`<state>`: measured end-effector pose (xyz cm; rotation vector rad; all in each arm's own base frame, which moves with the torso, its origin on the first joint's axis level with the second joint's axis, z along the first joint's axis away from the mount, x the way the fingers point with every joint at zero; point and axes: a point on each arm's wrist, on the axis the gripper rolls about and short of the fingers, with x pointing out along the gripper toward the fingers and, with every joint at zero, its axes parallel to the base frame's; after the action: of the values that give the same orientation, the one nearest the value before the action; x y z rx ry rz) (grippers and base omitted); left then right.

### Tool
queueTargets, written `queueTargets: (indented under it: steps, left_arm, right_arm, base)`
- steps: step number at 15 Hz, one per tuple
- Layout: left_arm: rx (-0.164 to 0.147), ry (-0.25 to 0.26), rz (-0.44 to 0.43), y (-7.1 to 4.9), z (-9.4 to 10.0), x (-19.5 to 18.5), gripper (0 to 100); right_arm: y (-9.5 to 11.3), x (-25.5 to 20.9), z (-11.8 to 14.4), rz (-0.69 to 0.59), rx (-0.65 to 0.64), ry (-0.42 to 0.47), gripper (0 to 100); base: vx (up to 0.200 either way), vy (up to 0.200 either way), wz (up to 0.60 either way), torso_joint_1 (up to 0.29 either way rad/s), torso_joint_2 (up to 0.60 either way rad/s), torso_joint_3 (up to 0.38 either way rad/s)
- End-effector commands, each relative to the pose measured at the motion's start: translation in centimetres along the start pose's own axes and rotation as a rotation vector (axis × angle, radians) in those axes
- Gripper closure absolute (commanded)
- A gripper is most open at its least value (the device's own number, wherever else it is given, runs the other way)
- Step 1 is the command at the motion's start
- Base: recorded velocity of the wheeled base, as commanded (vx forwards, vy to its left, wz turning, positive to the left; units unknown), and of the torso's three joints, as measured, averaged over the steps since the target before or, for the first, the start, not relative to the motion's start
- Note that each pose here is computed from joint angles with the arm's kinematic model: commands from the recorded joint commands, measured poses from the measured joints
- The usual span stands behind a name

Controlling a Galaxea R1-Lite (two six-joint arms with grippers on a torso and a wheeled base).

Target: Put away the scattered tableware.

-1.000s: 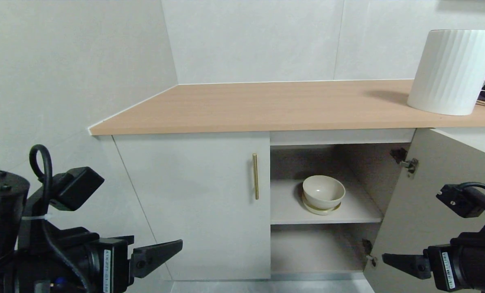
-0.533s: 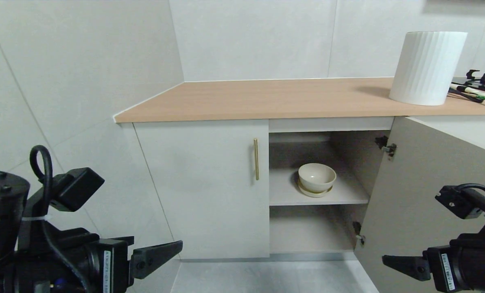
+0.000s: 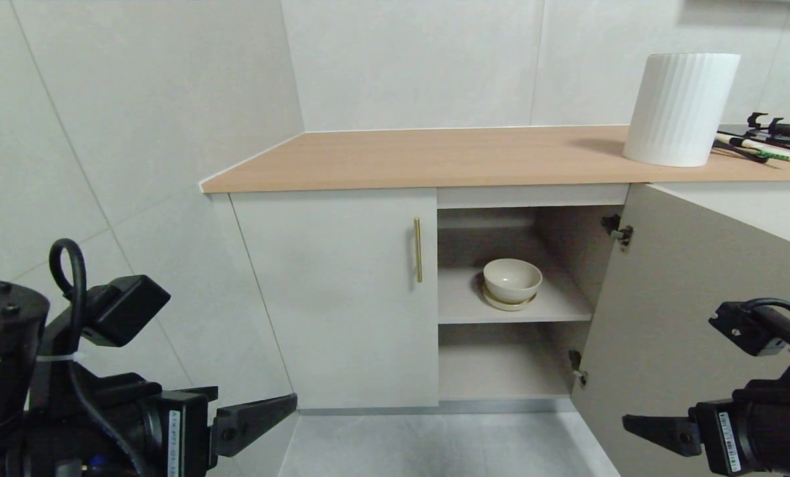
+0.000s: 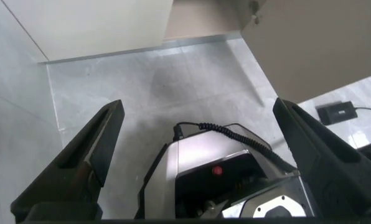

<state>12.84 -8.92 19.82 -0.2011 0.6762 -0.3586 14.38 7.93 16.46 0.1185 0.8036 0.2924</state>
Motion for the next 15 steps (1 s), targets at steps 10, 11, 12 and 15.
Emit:
queueTargets:
  steps: [10, 11, 12, 15]
  left_arm:
    - [-0.001, -0.005, 0.001, 0.0, 0.0, -0.1, 0]
    - [-0.001, -0.005, 0.001, 0.0, 0.0, -0.1, 0]
    - [-0.001, -0.005, 0.001, 0.0, 0.0, -0.1, 0]
    - [-0.001, -0.005, 0.001, 0.0, 0.0, -0.1, 0]
  right_arm:
    - [-0.4, -2.3, -0.4, -0.043, -0.028, 0.023, 0]
    - [-0.5, -2.9, -0.6, -0.053, -0.047, 0.051, 0]
    - [-0.6, -3.3, -0.7, -0.057, -0.065, 0.064, 0]
    - [-0.8, -5.2, -0.9, -0.065, -0.090, 0.088, 0]
  base:
    - [0.000, -0.100, 0.00, 0.000, 0.00, 0.004]
    - [0.000, -0.200, 0.00, 0.007, 0.00, 0.007]
    - [0.000, -0.200, 0.00, 0.002, 0.00, -0.007]
    - [0.000, -0.200, 0.00, 0.004, 0.00, 0.002]
